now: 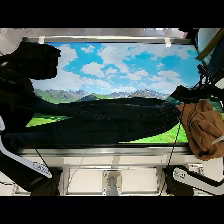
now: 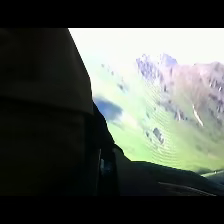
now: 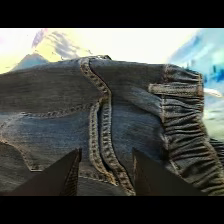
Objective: Fold the clothes and pants, and hang the long-sleeved shirts on hangers.
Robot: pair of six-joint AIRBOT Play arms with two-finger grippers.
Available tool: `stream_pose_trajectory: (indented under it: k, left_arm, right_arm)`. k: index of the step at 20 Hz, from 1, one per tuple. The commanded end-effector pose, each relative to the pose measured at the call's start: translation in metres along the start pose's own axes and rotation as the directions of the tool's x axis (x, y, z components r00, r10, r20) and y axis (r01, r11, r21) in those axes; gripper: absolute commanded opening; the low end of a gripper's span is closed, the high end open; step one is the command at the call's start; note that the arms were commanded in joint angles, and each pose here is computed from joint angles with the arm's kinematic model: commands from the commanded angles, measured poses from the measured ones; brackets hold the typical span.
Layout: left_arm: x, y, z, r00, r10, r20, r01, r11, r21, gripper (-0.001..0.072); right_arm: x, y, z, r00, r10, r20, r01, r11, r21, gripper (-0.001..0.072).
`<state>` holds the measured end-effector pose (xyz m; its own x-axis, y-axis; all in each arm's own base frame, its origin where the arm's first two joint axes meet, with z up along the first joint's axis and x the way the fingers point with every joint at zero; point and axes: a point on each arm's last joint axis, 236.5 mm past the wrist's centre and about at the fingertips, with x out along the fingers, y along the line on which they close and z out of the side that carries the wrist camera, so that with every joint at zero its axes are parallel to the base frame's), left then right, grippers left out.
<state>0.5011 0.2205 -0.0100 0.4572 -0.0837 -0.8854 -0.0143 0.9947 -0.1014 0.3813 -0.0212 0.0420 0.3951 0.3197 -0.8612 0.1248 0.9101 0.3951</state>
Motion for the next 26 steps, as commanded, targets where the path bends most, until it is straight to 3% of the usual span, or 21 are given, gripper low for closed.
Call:
stream_pose_trajectory:
  k: [1, 5, 7, 11, 15, 18, 19, 20, 21, 23, 25, 26]
  left_arm:
    - [-0.073, 0.005, 0.058, 0.967, 0.113, 0.227, -0.12, 0.993, 0.018, 0.0023]
    - [-0.216, -0.021, 0.137, 0.77, 0.172, 0.615, -0.164, 0.984, -0.07, 0.0023]
    - [-0.258, -0.036, 0.139, 0.725, 0.173, 0.667, -0.176, 0.982, -0.063, 0.0023]
    - [-0.22, -0.037, 0.037, 0.885, 0.164, 0.436, -0.168, 0.985, -0.03, 0.0022]
    - [-0.133, 0.029, -0.11, 0.906, 0.343, 0.248, -0.295, 0.932, -0.212, 0.0023]
    - [-0.081, 0.029, -0.162, 0.927, 0.338, 0.163, -0.302, 0.93, -0.21, 0.0025]
    - [-0.075, 0.027, -0.161, 0.93, 0.331, 0.161, -0.297, 0.933, -0.203, 0.0205]
    - [-0.076, 0.027, -0.148, 0.922, 0.335, 0.193, -0.29, 0.929, -0.228, 0.0612]
    - [-0.088, 0.033, -0.127, 0.898, 0.359, 0.253, -0.273, 0.908, -0.319, 0.0706]
    - [-0.129, 0.047, -0.074, 0.824, 0.407, 0.394, -0.198, 0.859, -0.472, 0.0704]
    - [-0.162, 0.056, -0.034, 0.784, 0.413, 0.463, -0.163, 0.857, -0.489, 0.0679]
    - [-0.163, 0.054, -0.02, 0.809, 0.372, 0.455, -0.131, 0.869, -0.478, 0.0679]
  right_arm:
    - [-0.005, -0.01, -0.003, 0.999, -0.054, -0.005, 0.054, 0.998, -0.026, 0.0373]
    - [-0.008, -0.029, -0.008, 0.991, -0.135, -0.024, 0.134, 0.989, -0.057, 0.0373]
    - [-0.01, -0.04, -0.008, 0.985, -0.171, -0.024, 0.169, 0.984, -0.063, 0.0373]
    - [-0.02, -0.066, -0.005, 0.979, -0.204, -0.005, 0.204, 0.979, -0.004, 0.0373]
    - [-0.024, -0.075, -0.002, 0.982, -0.189, 0.019, 0.188, 0.981, 0.048, 0.0373]
    - [-0.011, -0.064, 0.001, 0.993, -0.118, 0.014, 0.116, 0.99, 0.083, 0.0374]
    - [-0.004, -0.063, 0.0, 0.995, -0.097, 0.0, 0.097, 0.99, 0.098, 0.0374]
    - [0.004, -0.063, 0.0, 0.997, -0.077, -0.014, 0.078, 0.99, 0.113, 0.0379]
    - [0.01, -0.061, 0.001, 0.998, -0.054, -0.022, 0.057, 0.99, 0.129, 0.0399]
    - [0.014, -0.054, 0.013, 1.0, -0.012, 0.004, 0.011, 0.99, 0.138, 0.0419]
    - [0.005, -0.048, 0.037, 0.996, -0.004, 0.087, -0.007, 0.991, 0.13, 0.0419]
    - [-0.001, -0.044, 0.048, 0.992, 0.004, 0.125, -0.02, 0.992, 0.128, 0.0418]
